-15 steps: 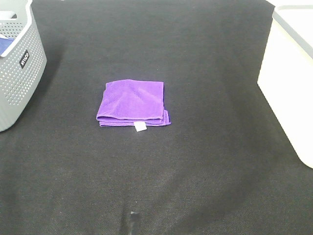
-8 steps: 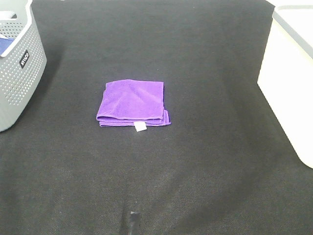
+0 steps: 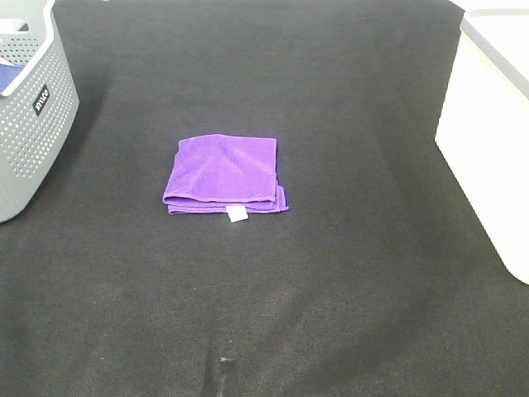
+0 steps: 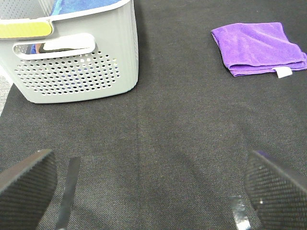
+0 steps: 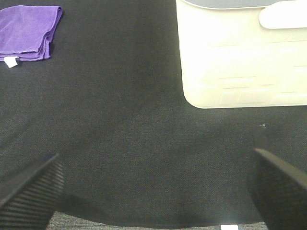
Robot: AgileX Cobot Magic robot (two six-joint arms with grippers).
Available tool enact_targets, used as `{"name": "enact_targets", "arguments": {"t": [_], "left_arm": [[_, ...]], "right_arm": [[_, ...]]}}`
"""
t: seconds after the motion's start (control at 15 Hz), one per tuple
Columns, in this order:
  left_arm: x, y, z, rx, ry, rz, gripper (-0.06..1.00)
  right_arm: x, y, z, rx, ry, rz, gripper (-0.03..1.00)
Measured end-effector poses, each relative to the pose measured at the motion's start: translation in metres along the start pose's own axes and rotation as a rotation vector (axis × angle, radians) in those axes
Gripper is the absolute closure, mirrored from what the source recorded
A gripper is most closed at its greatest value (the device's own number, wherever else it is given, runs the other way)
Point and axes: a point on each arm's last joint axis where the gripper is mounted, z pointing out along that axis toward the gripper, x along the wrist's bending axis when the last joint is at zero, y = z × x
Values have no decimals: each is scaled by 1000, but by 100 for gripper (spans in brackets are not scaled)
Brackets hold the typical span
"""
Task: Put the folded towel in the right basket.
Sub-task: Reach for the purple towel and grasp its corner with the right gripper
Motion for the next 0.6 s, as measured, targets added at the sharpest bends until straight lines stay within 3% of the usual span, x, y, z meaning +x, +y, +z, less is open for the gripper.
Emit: {"name": "enact_targets", "arguments": {"t": [0.6], "left_arm": [[0,0,0,0,0,0,-4]], "right_arm": [[0,0,0,0,0,0,-2]]}}
